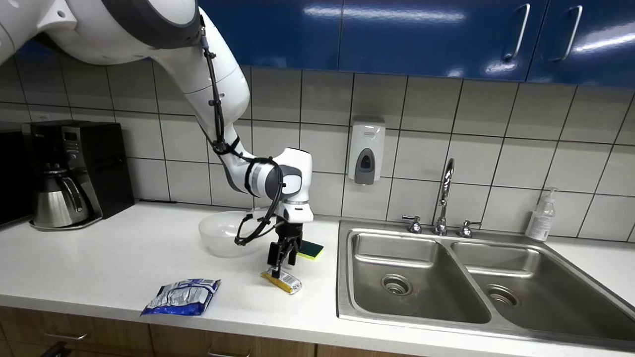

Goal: Put the orange packet in the bowl

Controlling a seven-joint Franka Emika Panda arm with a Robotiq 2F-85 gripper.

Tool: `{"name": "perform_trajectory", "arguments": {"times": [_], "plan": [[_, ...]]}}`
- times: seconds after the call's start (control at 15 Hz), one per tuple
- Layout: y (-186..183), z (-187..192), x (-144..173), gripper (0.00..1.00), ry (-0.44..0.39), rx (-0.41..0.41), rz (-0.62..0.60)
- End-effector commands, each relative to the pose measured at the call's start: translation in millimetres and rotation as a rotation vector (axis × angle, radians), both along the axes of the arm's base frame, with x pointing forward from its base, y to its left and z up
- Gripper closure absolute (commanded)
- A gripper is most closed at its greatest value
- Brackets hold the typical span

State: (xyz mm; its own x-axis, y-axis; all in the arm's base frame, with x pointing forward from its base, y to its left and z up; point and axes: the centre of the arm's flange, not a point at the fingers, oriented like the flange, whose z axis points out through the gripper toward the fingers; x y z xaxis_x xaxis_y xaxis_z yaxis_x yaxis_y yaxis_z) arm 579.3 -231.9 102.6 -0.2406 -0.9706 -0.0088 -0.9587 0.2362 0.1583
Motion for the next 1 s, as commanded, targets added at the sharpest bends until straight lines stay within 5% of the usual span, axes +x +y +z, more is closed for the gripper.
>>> {"name": "perform_trajectory", "arguments": {"times": [0.0,0.93], "plan": [[0.1,-1.7,-2.8,0.0,-0.004,-0.013,0.005],[-2.7,-19.7,-3.5,0.0,-0.012,-0.061,0.02]]}}
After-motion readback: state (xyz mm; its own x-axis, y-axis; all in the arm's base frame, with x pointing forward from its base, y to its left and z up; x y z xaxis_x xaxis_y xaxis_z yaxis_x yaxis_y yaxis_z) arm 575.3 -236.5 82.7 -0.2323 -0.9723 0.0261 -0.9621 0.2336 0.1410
